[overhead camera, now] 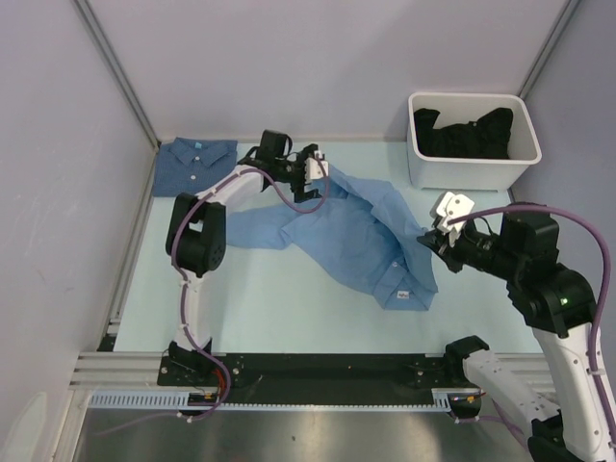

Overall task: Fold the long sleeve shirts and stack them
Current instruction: Flatten the shirt out

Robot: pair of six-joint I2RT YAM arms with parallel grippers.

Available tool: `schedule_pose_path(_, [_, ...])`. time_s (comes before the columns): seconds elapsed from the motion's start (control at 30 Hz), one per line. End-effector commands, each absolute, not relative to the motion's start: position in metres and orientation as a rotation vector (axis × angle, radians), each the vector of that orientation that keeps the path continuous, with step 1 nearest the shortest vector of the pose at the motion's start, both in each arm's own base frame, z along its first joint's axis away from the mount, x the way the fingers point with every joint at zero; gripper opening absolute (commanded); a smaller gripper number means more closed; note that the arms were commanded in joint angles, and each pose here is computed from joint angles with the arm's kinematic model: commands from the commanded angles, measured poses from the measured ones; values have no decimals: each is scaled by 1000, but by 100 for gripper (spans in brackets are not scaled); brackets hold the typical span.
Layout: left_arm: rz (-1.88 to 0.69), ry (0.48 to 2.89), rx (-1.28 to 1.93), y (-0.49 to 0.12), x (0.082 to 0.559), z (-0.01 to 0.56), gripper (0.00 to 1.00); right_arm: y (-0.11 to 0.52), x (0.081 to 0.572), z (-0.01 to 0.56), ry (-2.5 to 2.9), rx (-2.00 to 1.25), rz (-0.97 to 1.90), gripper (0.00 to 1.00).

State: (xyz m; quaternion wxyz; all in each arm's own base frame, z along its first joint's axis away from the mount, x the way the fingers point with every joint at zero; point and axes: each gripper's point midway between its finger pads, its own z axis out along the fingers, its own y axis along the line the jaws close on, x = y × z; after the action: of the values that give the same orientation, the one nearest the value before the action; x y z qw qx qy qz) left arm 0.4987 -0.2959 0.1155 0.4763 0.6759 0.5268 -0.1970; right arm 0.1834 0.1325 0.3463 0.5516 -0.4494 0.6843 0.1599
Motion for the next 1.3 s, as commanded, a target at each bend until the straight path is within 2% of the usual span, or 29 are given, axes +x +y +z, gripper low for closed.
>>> schedule_pose_path(0.0, [-419, 1095, 1668, -304, 494, 176, 99, 125, 172, 336, 1632, -1095, 346, 0])
schedule_pose_path(0.13, [-400, 1082, 1691, -306, 496, 179, 97, 120, 169, 330, 1652, -1085, 330, 0])
schedule_pose_path(0.23, [-377, 1068, 1730, -307, 494, 174, 91, 119, 166, 329, 1654, -1079, 329, 0])
schedule_pose_path(0.57, [-341, 1056, 1801, -315, 505, 165, 58, 112, 162, 323, 1670, -1068, 307, 0])
schedule_pose_path(0.73, [-305, 1072, 1842, -314, 515, 146, 66, 111, 162, 321, 1678, -1054, 304, 0])
schedule_pose_path(0.8, [-305, 1057, 1866, -317, 518, 139, 65, 111, 161, 320, 1679, -1055, 309, 0])
schedule_pose_path(0.9, [-294, 1051, 1904, -319, 522, 133, 59, 111, 161, 321, 1679, -1048, 308, 0])
schedule_pose_path(1.0, [-285, 1067, 1953, -316, 526, 119, 45, 110, 160, 321, 1678, -1045, 305, 0])
schedule_pose_path(1.03, [-287, 1077, 1958, -315, 525, 117, 33, 109, 160, 321, 1678, -1042, 302, 0])
schedule_pose_path(1.13, [-299, 1094, 2007, -307, 512, 113, 16, 108, 161, 321, 1677, -1032, 291, 0])
schedule_pose_path(1.27, [-324, 1127, 2027, -292, 486, 125, 3, 106, 168, 323, 1668, -998, 264, 0])
